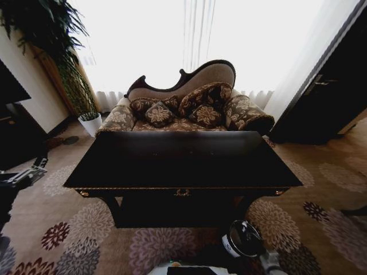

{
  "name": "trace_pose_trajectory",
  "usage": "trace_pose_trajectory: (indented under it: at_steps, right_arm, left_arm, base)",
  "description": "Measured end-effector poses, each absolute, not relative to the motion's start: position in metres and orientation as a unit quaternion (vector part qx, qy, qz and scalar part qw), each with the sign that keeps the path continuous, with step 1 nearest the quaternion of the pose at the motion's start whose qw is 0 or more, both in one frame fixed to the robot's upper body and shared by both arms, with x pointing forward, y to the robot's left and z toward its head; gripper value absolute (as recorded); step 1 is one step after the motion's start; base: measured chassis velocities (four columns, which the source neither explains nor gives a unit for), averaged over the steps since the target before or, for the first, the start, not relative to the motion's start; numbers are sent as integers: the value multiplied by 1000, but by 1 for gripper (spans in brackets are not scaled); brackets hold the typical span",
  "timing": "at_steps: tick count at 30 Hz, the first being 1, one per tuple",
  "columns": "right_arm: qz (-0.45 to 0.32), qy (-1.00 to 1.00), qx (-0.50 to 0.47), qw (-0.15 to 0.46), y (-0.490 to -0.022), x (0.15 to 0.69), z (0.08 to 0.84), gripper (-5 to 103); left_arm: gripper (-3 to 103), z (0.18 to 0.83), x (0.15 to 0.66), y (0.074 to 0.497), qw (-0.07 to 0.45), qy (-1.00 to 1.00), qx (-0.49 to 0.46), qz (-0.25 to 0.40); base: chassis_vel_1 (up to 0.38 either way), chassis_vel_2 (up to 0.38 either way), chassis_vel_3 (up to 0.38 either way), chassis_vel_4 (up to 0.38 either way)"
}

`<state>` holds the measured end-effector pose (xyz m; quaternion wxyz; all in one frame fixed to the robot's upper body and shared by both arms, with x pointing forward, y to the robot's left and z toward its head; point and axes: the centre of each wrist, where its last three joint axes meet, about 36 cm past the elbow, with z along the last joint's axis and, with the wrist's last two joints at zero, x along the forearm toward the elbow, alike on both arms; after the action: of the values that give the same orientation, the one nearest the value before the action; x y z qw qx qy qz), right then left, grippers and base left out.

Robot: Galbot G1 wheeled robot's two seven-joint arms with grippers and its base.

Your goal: Move to the front of the table and place the trash on the table into the trash bin.

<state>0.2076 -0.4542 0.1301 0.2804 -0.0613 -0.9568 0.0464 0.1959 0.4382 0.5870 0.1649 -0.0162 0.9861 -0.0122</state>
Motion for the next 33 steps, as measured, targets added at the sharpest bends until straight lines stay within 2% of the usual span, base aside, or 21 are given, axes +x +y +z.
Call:
trace_pose_trajectory:
  at_steps: [19,21,22,23,27,29,33]
  right_arm:
    - [44,-936,-87,337,-473,233,106,0]
    - [34,-937,-77,340,-469,235,104,-3]
    - [32,-937,-75,340,-466,235,103,2]
    - [32,-937,-75,340,-466,235,103,2]
    - [30,-936,-70,343,-460,233,99,24]
    - [31,-936,-70,344,-460,232,98,24]
    - [32,-935,-71,346,-461,229,97,46]
  left_arm:
    - [100,587,187,437,154,988,-28,-6]
    - [100,587,186,437,153,988,-29,-5]
    - [100,587,186,437,152,988,-29,-5]
    - [100,587,186,437,152,988,-29,-5]
    - [100,587,186,438,151,988,-29,-4]
    - [100,587,186,438,151,988,-29,-3]
    - [100,588,187,438,151,988,-27,-2]
  base:
    - [0,0,0,0]
    - [0,0,0,0]
    - [0,0,0,0]
    - [0,0,0,0]
    - [0,0,0,0]
    - [0,0,0,0]
    - [0,0,0,0]
